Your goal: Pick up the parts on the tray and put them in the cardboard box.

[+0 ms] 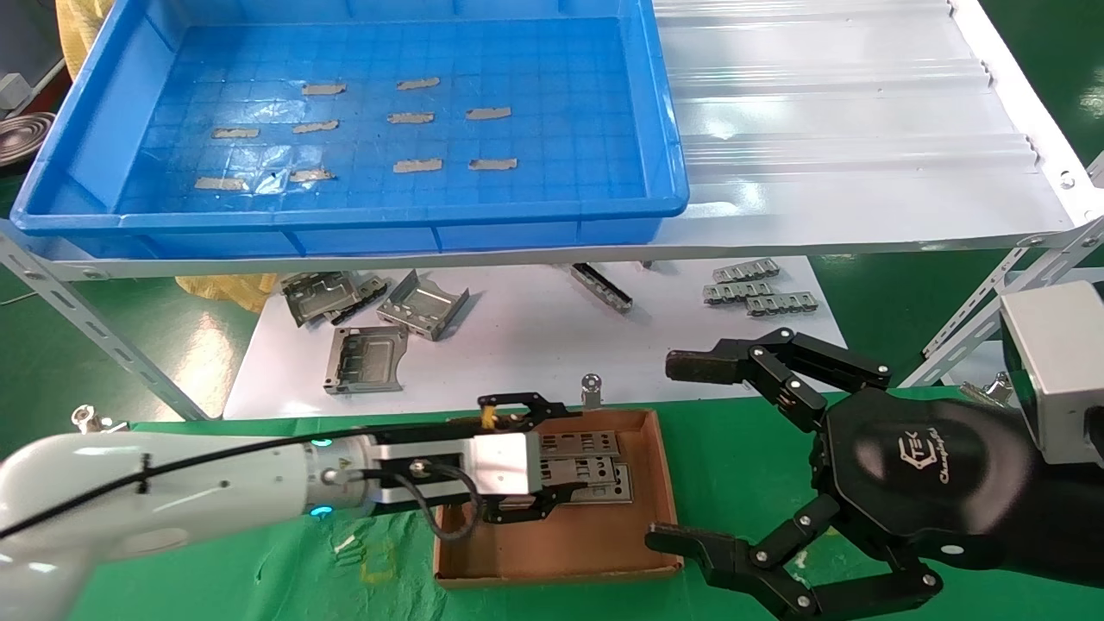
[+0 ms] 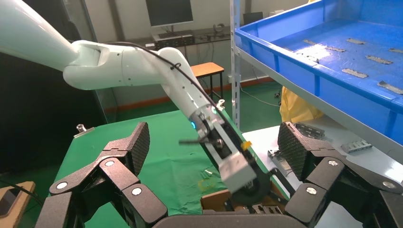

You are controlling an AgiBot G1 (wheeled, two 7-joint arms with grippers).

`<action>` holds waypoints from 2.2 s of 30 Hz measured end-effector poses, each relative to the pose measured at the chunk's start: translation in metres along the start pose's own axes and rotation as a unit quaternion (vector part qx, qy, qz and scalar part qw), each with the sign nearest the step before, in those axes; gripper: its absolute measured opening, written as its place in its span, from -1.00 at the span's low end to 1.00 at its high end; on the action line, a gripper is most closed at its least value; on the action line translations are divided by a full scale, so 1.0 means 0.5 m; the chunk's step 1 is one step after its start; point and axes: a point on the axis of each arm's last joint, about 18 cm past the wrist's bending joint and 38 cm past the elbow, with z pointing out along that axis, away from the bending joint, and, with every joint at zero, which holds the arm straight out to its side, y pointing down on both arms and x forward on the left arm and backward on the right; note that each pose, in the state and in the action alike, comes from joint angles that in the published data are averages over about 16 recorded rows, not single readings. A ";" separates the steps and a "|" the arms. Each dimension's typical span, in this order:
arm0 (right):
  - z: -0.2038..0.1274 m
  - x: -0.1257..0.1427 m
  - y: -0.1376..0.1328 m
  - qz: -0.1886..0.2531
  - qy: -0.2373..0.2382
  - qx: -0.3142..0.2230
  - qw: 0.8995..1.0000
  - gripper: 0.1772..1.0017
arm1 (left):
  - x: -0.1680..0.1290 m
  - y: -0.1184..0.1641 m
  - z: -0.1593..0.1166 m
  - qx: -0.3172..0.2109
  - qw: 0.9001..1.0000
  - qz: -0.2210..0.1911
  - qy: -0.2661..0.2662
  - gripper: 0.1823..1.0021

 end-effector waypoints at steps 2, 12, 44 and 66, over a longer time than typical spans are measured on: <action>0.000 0.000 0.000 0.000 0.000 0.000 1.000 1.00 | 0.000 0.002 -0.015 0.008 0.999 -0.032 0.009 0.17; 0.000 0.000 0.000 0.000 0.000 0.000 1.000 1.00 | -0.010 0.016 -0.104 0.053 0.973 -0.221 0.041 0.62; 0.000 0.000 0.000 0.000 0.000 0.000 1.000 1.00 | -0.026 -0.015 -0.223 0.118 0.955 -0.272 0.022 1.00; 0.000 0.000 0.000 0.000 0.000 0.000 1.000 1.00 | -0.018 -0.088 -0.356 0.178 0.951 -0.254 0.016 1.00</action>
